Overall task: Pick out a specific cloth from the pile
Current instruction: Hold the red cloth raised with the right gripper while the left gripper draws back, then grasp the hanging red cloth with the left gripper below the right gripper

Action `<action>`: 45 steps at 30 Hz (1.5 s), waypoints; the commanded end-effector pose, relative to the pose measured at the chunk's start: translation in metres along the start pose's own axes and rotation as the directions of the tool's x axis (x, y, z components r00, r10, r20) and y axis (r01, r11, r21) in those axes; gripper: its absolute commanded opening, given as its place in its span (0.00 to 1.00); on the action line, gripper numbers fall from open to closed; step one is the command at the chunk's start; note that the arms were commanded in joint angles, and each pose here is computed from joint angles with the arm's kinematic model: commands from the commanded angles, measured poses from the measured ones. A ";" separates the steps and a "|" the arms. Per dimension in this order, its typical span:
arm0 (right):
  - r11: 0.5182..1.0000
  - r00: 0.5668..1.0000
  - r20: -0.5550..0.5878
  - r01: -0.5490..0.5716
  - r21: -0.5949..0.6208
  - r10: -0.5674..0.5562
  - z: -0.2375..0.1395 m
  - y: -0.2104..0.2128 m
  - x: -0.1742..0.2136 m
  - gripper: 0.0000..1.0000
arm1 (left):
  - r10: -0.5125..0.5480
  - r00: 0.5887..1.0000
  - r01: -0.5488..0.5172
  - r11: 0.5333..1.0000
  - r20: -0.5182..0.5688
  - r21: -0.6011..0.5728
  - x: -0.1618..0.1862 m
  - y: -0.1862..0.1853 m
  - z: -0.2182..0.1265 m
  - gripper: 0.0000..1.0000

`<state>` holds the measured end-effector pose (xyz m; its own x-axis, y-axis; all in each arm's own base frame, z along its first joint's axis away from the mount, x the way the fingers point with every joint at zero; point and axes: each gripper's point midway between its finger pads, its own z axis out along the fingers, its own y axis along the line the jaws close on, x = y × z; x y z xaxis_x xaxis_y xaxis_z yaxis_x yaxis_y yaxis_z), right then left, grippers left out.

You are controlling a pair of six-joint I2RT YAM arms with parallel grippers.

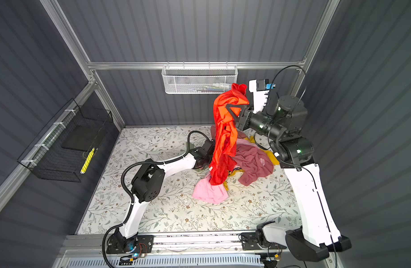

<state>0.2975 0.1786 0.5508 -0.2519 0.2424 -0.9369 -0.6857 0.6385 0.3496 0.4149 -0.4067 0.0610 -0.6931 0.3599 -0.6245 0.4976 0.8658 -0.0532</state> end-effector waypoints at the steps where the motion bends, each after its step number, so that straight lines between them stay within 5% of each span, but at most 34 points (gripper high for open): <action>1: 0.999 0.999 -0.012 0.033 0.026 -0.033 0.004 -0.007 0.004 0.00 | 0.031 0.994 -0.038 0.997 -0.101 -0.063 0.033 0.012 0.008 0.95; 15: 0.986 0.999 -0.053 0.019 0.167 -0.010 -0.011 -0.050 0.060 0.00 | 0.073 0.994 -0.057 0.982 0.080 -0.180 -0.041 0.028 -0.081 1.00; 27: 0.986 0.999 -0.028 -0.032 0.165 0.037 -0.026 -0.062 0.080 0.00 | 0.044 0.998 -0.031 0.962 0.042 -0.270 -0.017 0.056 -0.131 1.00; 38: 0.982 0.997 -0.022 -0.070 0.174 0.075 -0.025 -0.073 0.093 0.00 | 0.075 0.960 -0.069 0.997 0.268 -0.032 0.008 0.005 -0.209 1.00; 45: 0.982 0.997 -0.012 -0.079 0.173 0.082 -0.024 -0.073 0.091 0.00 | 0.168 0.911 -0.236 0.961 0.378 0.142 0.010 -0.062 -0.230 1.00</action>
<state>0.3100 0.1353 0.4251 -0.3625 0.2691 -0.8923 -0.5037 0.7490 0.4304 0.2690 -0.3497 0.2253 -0.4279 0.3470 -0.8345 0.6333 0.7739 -0.0029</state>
